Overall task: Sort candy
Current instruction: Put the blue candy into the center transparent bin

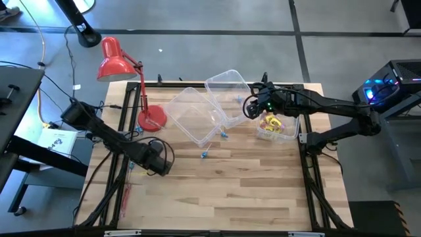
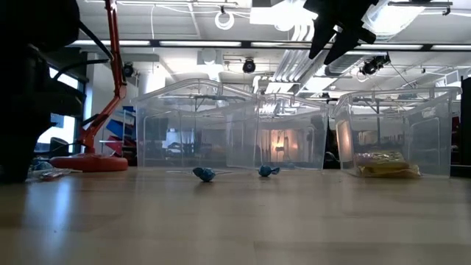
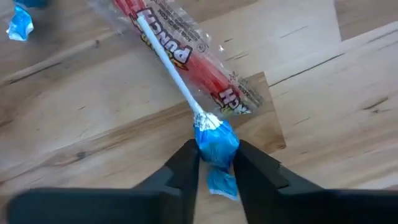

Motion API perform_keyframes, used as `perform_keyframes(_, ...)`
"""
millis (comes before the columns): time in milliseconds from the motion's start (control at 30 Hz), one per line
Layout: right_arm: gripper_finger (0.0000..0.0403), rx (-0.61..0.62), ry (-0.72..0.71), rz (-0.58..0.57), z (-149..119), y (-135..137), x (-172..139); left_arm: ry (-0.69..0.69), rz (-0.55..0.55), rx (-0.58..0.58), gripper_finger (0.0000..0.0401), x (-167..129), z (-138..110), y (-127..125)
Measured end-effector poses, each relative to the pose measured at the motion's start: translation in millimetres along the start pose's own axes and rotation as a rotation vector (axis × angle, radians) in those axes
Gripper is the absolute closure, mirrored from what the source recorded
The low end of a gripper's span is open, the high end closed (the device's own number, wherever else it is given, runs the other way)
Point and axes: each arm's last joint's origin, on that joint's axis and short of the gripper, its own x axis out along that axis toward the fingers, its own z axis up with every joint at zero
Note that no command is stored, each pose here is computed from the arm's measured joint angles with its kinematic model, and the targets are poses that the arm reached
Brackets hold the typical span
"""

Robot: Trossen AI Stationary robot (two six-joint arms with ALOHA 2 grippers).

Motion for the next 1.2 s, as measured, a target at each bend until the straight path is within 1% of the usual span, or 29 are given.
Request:
perform_keyframes(67,0.0176,0.0,0.0,0.0,0,0,0,-0.008,-0.026,0.021,0.0371,-6,-2,1)
perform_keyframes(100,0.0176,0.0,0.001,0.001,0,0,0,-0.008,-0.036,0.036,0.0385,-9,-4,2)
perform_keyframes(133,0.0176,0.0,0.001,0.001,0,0,0,-0.002,-0.058,0.044,0.0392,-13,-6,2)
perform_keyframes(200,0.0176,-0.001,0.002,0.002,0,0,0,0.024,-0.098,0.058,0.0393,-28,-10,4)
perform_keyframes(300,0.0176,-0.005,0.003,0.003,0,0,0,0.057,-0.138,0.121,0.0399,-45,-16,12)
perform_keyframes(433,0.0176,-0.007,0.002,0.003,0,0,0,0.07,-0.326,0.243,0.04,-77,-23,14)
perform_keyframes(500,0.0176,-0.007,0.002,0.004,0,0,0,0.026,-0.453,0.321,0.04,-92,-23,13)
perform_keyframes(567,0.0176,-0.006,0.0,0.005,0,0,0,-0.07,-0.608,0.354,0.04,-108,-19,8)
perform_keyframes(633,0.0176,-0.002,-0.006,0.01,1,1,0,-0.2,-0.707,0.347,0.0401,-117,-12,3)
perform_keyframes(700,0.0176,0.002,-0.011,0.015,1,1,0,-0.313,-0.77,0.324,0.0401,-124,-1,-2)
perform_keyframes(767,0.0176,0.009,-0.014,0.019,2,2,0,-0.392,-0.794,0.297,0.0401,-127,14,-8)
perform_keyframes(900,0.0176,0.023,-0.017,0.051,3,4,0,-0.514,-0.807,0.276,0.0401,-125,46,-22)
perform_keyframes(1033,0.0176,0.028,-0.009,0.103,5,8,3,-0.61,-0.898,0.269,0.0401,-126,80,-38)
perform_keyframes(1100,0.0176,0.027,-0.007,0.109,5,10,5,-0.66,-0.928,0.251,0.0401,-125,96,-44)
perform_keyframes(1200,0.0176,0.025,-0.002,0.108,5,12,7,-0.691,-0.894,0.228,0.0401,-123,121,-51)
